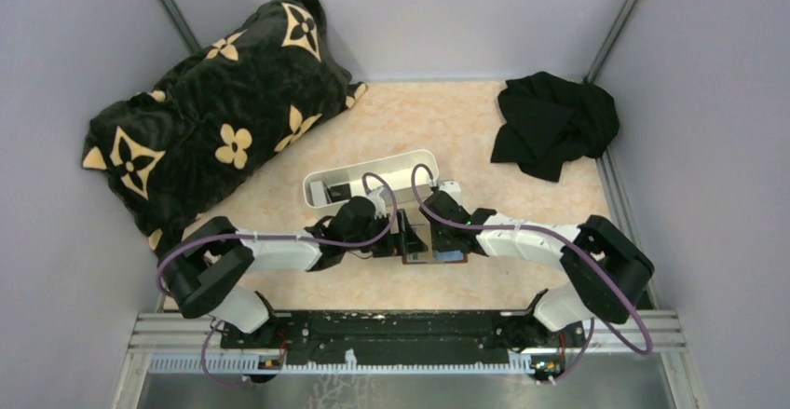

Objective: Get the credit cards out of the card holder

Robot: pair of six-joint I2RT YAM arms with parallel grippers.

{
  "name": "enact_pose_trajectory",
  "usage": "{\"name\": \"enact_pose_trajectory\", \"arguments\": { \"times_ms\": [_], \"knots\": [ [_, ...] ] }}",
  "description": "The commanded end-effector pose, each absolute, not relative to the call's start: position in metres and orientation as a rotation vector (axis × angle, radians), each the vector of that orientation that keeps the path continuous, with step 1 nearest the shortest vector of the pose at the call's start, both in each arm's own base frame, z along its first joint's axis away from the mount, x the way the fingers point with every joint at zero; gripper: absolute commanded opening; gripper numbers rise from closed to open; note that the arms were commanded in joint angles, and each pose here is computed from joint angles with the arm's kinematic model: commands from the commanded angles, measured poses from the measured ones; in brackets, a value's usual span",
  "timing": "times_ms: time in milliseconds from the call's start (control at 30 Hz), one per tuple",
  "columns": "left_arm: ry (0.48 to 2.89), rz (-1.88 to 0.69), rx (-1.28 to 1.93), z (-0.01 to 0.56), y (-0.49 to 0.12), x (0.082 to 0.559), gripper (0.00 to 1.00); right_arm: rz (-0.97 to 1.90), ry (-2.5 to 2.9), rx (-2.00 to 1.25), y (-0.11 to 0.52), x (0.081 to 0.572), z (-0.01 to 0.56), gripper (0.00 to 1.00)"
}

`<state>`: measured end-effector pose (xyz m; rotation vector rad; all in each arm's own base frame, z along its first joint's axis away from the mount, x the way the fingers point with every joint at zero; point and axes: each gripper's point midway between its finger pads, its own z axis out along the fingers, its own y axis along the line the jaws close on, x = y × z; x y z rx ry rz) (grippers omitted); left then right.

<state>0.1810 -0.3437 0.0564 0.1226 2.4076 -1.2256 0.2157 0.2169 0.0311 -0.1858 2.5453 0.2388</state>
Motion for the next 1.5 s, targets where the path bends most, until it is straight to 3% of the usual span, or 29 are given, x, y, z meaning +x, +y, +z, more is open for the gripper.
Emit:
{"name": "enact_pose_trajectory", "arguments": {
  "times_ms": [0,800,900,1133,1467],
  "knots": [
    [2.385,-1.231,0.166,0.074,-0.337,0.175,0.96,0.294,2.555,-0.17,0.227,0.216,0.021,0.0],
    [2.397,-1.239,0.147,0.061,-0.344,0.179,0.94,0.459,2.552,-0.172,0.245,0.208,0.026,0.0],
    [2.39,-1.242,0.141,0.062,-0.344,0.18,0.85,0.467,2.554,-0.16,0.243,0.206,0.024,0.0],
    [2.332,-1.27,0.14,0.071,-0.344,0.182,0.83,0.514,2.554,-0.133,0.241,0.204,0.022,0.0],
    [2.279,-1.345,0.157,0.087,-0.351,0.182,0.69,0.496,2.565,-0.131,0.235,0.201,0.018,0.0]
  ]
}}
